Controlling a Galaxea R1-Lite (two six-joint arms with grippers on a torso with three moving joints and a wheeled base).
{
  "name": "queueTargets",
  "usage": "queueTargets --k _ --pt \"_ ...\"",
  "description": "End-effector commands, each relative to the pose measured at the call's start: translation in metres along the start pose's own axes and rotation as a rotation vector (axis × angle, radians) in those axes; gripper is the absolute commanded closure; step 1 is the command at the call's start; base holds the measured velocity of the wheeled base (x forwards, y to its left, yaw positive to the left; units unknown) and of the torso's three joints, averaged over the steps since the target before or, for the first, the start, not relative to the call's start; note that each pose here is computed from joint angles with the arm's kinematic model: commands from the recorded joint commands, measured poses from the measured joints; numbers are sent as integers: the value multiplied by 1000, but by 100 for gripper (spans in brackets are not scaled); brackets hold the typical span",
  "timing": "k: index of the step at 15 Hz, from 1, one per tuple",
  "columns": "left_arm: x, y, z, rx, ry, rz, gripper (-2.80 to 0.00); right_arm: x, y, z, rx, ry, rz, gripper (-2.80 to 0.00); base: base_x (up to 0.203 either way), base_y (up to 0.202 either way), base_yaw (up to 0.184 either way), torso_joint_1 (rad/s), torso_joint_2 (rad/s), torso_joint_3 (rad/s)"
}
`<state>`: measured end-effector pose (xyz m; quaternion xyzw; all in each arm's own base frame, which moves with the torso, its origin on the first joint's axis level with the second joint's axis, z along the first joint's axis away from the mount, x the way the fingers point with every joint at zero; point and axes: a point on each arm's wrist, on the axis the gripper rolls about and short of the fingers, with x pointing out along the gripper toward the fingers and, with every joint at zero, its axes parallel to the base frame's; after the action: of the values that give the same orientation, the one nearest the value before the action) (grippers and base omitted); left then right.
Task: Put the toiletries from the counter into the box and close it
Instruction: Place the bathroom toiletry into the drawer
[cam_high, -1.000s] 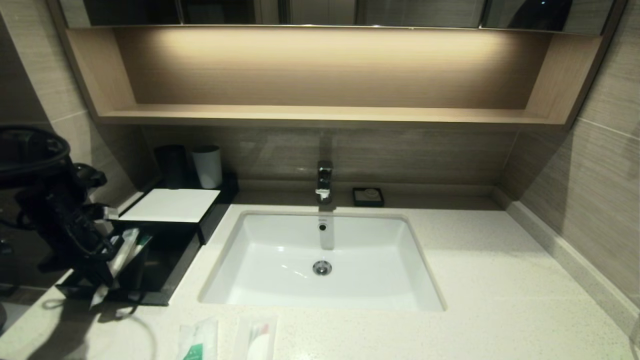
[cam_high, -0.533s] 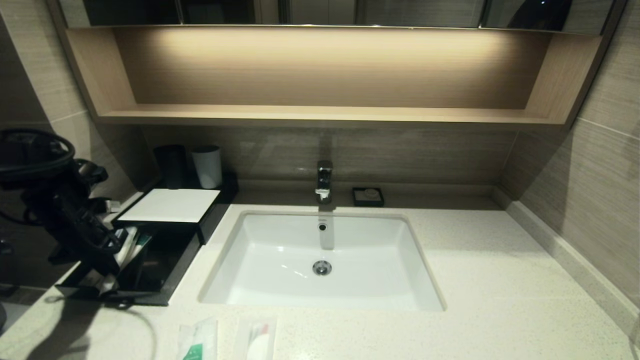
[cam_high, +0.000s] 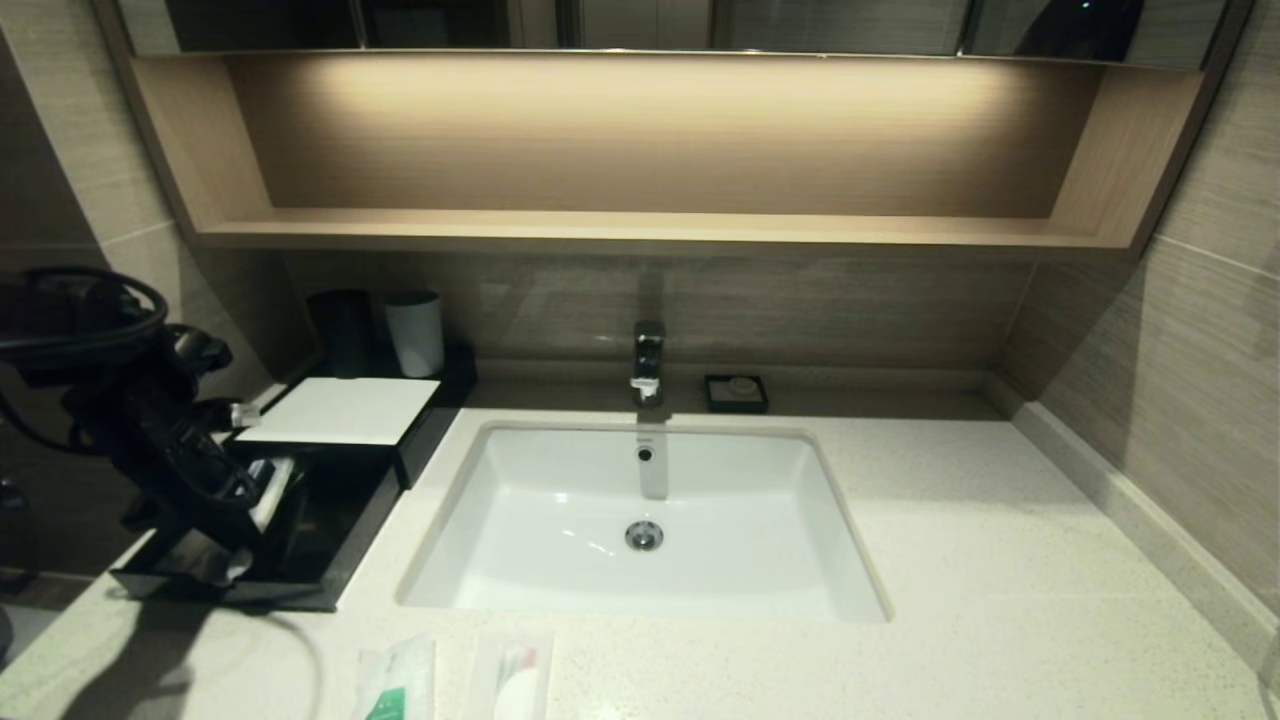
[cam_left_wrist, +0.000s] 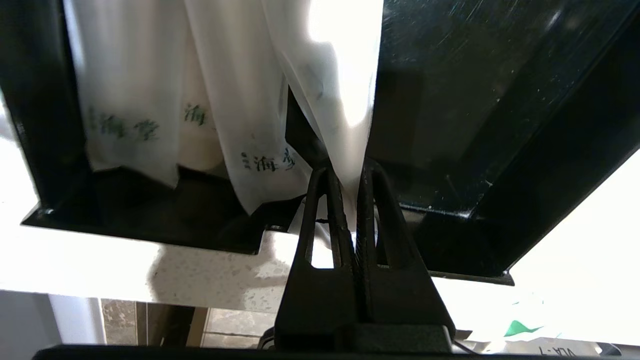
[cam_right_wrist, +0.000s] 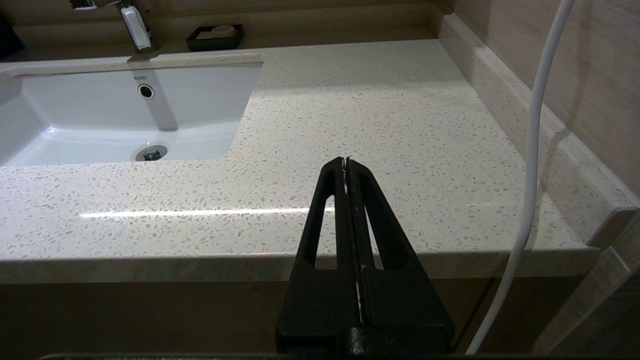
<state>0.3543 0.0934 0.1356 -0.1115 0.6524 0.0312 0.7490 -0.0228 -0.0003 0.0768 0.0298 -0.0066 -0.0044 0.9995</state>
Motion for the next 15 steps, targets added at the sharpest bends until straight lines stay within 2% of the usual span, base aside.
queueTargets --k 1,3,15 --pt "4 -5 3 16 -6 -7 0 0 0 0 0 1 0 0 0 0 0 0 0 0" --pt "6 -10 3 32 -7 -10 0 0 0 0 0 1 0 0 0 0 0 0 0 0" --pt "2 -2 -2 17 -18 19 0 0 0 0 0 0 0 0 0 0 0 0 0 0"
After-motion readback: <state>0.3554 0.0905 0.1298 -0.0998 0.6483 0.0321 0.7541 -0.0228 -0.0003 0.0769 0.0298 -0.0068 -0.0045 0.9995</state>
